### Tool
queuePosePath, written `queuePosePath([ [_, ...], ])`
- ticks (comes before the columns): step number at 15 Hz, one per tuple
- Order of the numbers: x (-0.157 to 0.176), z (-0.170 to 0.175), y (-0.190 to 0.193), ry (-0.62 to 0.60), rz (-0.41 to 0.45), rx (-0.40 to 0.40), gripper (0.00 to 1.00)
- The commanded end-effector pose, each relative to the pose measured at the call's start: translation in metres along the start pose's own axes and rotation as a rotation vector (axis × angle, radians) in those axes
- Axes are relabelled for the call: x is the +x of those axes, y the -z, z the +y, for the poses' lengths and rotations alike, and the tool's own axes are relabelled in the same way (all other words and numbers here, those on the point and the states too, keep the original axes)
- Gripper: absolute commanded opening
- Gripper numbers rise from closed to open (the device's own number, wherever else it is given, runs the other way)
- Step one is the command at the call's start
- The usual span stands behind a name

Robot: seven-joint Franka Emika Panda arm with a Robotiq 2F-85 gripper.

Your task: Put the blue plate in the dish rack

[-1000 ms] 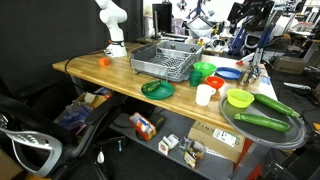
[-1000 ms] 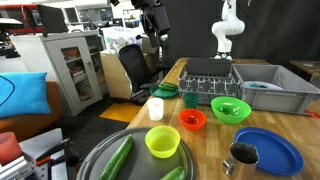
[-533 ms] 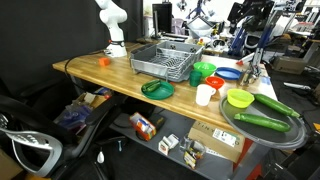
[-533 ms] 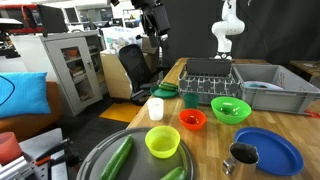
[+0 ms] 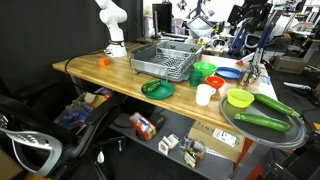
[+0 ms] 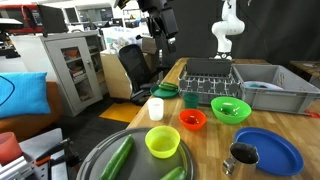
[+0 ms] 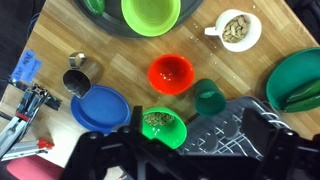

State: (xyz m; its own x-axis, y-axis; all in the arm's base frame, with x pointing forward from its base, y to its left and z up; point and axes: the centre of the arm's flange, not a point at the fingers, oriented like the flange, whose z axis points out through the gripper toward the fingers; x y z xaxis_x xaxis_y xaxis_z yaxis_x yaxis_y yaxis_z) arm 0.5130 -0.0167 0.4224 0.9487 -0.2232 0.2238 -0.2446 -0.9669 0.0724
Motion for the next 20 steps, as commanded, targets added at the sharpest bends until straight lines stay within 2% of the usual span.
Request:
queuePosePath([
  [1, 0.036, 0.008, -0.017, -0.102, 0.004, 0.058, 1.0],
  [5, 0.082, 0.023, -0.042, -0.332, -0.019, 0.191, 1.0],
  [10, 0.114, 0.038, -0.072, -0.62, -0.05, 0.236, 1.0],
  [12, 0.127, 0.043, -0.081, -0.737, -0.044, 0.227, 1.0],
  [14, 0.142, 0.053, -0.093, -0.851, -0.055, 0.186, 1.0],
  [15, 0.15, 0.059, -0.101, -0.91, -0.087, 0.188, 1.0],
  [20, 0.179, 0.093, -0.162, -1.201, -0.102, 0.094, 1.0],
])
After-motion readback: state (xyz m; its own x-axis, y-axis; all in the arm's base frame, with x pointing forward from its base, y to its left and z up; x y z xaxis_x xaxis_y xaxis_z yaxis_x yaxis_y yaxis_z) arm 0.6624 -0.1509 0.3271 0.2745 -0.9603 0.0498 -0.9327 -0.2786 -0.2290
